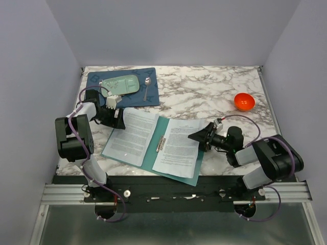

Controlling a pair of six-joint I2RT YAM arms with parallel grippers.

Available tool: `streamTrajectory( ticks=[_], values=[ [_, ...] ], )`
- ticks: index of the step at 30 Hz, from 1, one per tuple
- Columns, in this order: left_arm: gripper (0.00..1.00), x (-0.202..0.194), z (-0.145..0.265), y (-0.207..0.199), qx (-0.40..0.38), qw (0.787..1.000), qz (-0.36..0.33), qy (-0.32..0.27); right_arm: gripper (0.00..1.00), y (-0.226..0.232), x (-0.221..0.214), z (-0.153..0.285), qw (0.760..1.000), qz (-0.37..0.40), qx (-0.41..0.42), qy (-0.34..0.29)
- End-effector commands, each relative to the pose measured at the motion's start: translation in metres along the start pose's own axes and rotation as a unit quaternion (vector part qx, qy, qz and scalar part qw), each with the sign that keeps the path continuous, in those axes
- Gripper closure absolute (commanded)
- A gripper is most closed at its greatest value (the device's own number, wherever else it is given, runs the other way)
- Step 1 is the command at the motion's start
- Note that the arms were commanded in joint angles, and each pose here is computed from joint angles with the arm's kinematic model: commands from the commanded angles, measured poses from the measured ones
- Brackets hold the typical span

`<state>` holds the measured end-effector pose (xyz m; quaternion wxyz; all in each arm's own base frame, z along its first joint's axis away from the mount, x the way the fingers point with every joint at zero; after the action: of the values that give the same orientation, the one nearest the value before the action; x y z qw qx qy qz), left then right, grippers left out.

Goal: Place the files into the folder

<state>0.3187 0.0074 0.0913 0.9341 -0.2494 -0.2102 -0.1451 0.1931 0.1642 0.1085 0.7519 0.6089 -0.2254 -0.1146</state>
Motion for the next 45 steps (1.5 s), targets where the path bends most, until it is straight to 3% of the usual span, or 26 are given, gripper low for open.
streamTrajectory(
  ticks=[1, 3, 4, 6, 10, 14, 26, 34, 36, 45],
  values=[
    [0.12, -0.027, -0.009, -0.002, 0.005, 0.997, 0.038, 0.063, 0.00, -0.030, 0.001, 0.008, 0.981, -0.016, -0.190, 0.023],
    [0.12, -0.028, -0.010, -0.001, 0.012, 0.997, 0.041, 0.065, 0.00, -0.014, 0.031, 0.017, 0.957, 0.083, -0.274, -0.051],
    [0.12, -0.028, -0.009, 0.000, 0.016, 0.997, 0.041, 0.062, 0.00, -0.019, 0.026, 0.031, 0.939, 0.073, -0.333, -0.046],
    [0.12, -0.028, -0.009, 0.001, 0.018, 0.997, 0.044, 0.061, 0.00, -0.007, 0.038, 0.045, 0.917, 0.111, -0.373, -0.089],
    [0.12, -0.021, -0.005, 0.000, 0.006, 0.997, 0.052, 0.053, 0.00, -0.011, 0.027, 0.052, 0.908, 0.076, -0.408, -0.054],
    [0.12, -0.015, 0.003, -0.001, -0.008, 0.997, 0.060, 0.041, 0.00, -0.028, -0.001, 0.061, 0.914, 0.036, -0.404, -0.014],
    [0.13, -0.022, 0.000, 0.005, 0.012, 0.997, 0.060, 0.045, 0.00, -0.022, -0.074, 0.093, 0.941, -0.037, -0.320, 0.102],
    [0.14, -0.022, 0.003, 0.004, 0.018, 0.997, 0.058, 0.042, 0.21, -0.029, -0.073, 0.079, 0.952, -0.050, -0.282, 0.104],
    [0.14, -0.022, 0.003, 0.004, 0.023, 0.997, 0.057, 0.044, 0.25, -0.029, -0.074, 0.074, 0.953, -0.070, -0.273, 0.112],
    [0.14, -0.023, 0.007, 0.003, 0.030, 0.997, 0.050, 0.042, 0.21, -0.032, -0.101, 0.078, 0.933, -0.064, -0.302, 0.186]
  ],
)
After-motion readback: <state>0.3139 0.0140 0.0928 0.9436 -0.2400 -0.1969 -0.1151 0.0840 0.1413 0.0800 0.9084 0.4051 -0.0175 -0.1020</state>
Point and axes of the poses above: each gripper's point midway between its finger pads, its own z axis back along the fingers, its own y axis along the line the jaws close on, x = y × z, the point moved 7 cm from there along z, back along the fingers, and after that the axes turned 4 degrees about z, right-handed, at the moved point
